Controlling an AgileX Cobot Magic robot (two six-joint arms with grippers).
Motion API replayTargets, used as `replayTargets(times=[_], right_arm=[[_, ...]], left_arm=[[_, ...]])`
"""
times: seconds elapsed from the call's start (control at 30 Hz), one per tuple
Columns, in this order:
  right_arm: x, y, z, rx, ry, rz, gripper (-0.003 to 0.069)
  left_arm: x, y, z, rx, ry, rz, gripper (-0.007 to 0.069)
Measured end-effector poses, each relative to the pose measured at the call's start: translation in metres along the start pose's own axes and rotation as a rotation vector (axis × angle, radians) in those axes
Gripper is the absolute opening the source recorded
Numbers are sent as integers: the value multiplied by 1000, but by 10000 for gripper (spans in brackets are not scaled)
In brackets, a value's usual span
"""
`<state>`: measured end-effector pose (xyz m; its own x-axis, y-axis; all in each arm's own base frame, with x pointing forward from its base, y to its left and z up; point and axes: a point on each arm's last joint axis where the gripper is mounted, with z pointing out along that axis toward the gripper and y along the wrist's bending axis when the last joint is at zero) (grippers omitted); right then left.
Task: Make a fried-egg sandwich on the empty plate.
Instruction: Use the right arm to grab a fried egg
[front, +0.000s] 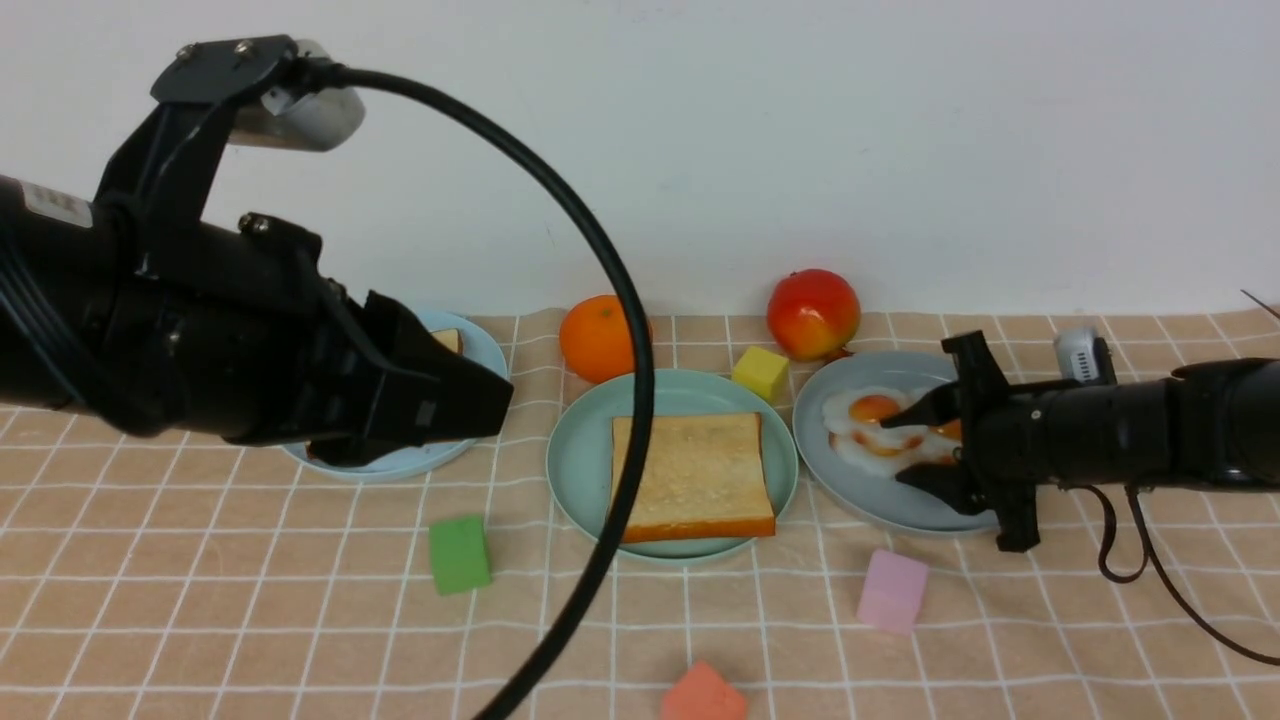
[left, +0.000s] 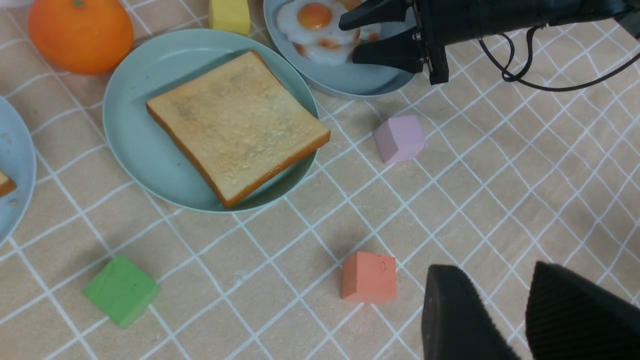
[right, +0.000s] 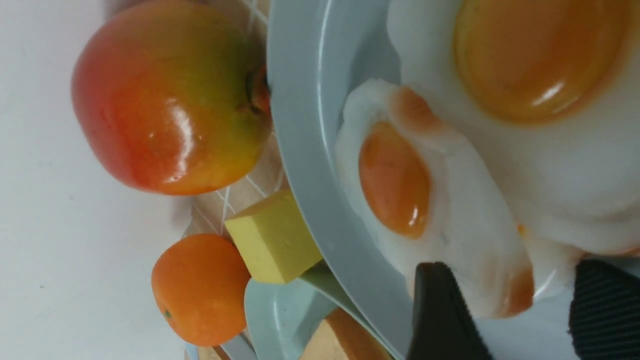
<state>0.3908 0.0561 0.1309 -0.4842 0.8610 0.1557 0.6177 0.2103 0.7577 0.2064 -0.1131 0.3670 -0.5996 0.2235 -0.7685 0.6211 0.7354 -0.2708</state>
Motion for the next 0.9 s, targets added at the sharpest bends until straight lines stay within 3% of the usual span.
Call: replayTargets(times=[0.9], right_arm=[[-1, 4, 0, -9, -6, 52, 368]], left_arm=[[1, 0, 0, 3, 10, -1, 238]])
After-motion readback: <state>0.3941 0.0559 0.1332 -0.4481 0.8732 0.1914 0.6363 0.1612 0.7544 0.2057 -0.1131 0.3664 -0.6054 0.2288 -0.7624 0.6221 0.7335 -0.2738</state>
